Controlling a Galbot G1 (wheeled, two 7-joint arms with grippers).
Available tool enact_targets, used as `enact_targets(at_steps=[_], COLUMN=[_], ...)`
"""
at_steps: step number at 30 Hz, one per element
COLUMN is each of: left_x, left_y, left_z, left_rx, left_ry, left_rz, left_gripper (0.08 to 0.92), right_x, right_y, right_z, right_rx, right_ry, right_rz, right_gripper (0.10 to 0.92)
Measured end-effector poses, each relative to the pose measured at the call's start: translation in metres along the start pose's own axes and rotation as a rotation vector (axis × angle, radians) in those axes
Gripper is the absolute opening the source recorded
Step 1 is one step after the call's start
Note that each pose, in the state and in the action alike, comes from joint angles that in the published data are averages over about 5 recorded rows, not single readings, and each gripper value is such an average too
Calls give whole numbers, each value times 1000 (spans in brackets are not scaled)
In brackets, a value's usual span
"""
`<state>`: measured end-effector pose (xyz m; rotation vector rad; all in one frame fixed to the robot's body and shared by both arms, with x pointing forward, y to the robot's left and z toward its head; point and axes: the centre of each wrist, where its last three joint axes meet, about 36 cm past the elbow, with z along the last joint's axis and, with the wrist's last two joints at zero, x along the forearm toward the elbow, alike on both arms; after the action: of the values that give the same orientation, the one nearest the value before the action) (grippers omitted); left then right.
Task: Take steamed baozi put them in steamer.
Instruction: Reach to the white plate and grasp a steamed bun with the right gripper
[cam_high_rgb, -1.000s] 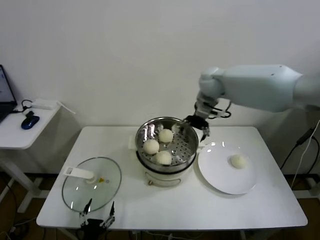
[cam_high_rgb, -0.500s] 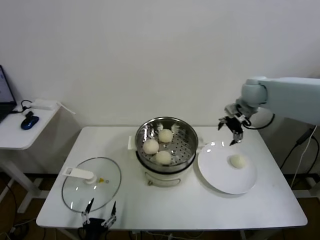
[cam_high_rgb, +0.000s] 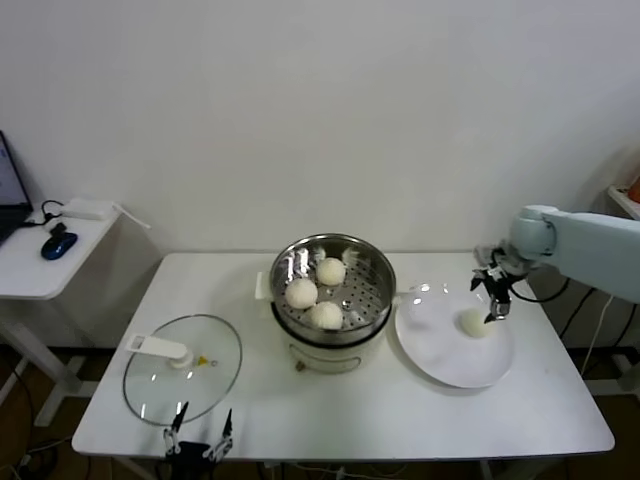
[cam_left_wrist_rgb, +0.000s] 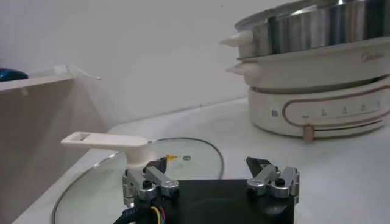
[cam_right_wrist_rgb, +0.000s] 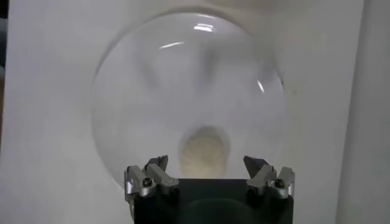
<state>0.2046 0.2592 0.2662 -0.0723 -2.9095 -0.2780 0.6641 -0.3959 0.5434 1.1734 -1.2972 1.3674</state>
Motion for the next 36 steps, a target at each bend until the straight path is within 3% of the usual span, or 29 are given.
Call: enact_targets(at_steps=[25,28,36], left_x=[5,5,7], left_y=[2,2,0], left_z=[8,8,8], left_rx=[-19,-20,-20], left_ry=[25,22,18], left_rz=[2,1,4], left_gripper=[823,823,823], right_x=[-76,-78,-78], right_y=[-2,-4,-5], right_z=[24,24,27], right_rx=[-88,-91,-91], right_ry=[42,43,45], right_rz=[-19,-13,-7], right_gripper=[820,773,545])
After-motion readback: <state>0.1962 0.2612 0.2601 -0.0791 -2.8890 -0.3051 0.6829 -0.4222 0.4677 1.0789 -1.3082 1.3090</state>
